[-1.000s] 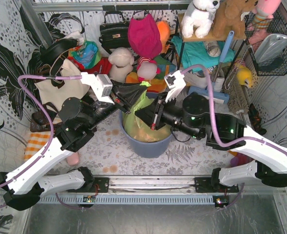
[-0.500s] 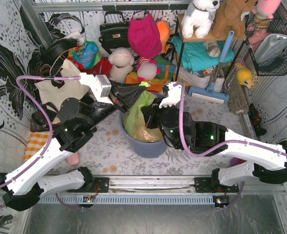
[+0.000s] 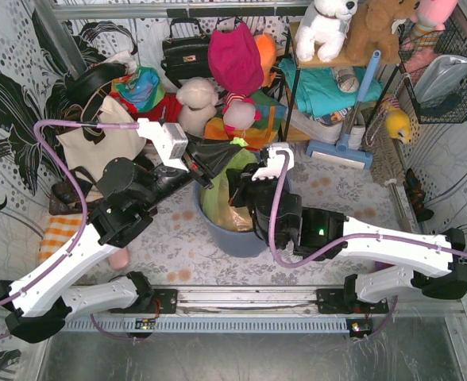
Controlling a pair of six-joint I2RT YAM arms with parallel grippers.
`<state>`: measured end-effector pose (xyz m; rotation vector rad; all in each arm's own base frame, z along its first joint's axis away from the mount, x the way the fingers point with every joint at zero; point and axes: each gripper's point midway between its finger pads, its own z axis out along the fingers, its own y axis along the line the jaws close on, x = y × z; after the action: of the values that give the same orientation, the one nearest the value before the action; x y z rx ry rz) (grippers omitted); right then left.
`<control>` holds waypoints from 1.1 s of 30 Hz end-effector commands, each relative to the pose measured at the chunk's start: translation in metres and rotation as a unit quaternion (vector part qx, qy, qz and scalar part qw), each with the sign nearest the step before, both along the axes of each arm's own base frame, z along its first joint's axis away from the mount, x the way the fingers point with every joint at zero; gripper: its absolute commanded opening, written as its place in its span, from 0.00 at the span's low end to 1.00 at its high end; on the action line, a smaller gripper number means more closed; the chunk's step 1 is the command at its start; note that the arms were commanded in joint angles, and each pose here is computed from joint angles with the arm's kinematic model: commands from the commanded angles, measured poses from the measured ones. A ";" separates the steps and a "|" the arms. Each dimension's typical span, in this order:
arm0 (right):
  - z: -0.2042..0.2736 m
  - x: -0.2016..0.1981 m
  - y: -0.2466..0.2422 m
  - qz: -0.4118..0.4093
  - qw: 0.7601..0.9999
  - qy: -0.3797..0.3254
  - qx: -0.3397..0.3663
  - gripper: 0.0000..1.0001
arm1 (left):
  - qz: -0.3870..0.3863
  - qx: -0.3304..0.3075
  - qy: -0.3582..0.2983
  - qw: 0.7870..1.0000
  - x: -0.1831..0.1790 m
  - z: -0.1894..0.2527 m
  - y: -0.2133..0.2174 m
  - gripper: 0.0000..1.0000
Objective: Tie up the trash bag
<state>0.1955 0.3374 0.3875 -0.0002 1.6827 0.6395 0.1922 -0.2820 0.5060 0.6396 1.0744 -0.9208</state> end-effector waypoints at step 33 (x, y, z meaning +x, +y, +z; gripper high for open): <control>0.009 0.040 -0.045 -0.194 0.968 -0.148 0.055 0.00 | -0.016 -0.012 -0.009 1.000 -0.008 0.008 0.001 0.02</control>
<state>0.2306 0.3091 0.3890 0.2307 1.3397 0.4253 0.1893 -0.2857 0.5037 0.6603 1.0752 -0.9399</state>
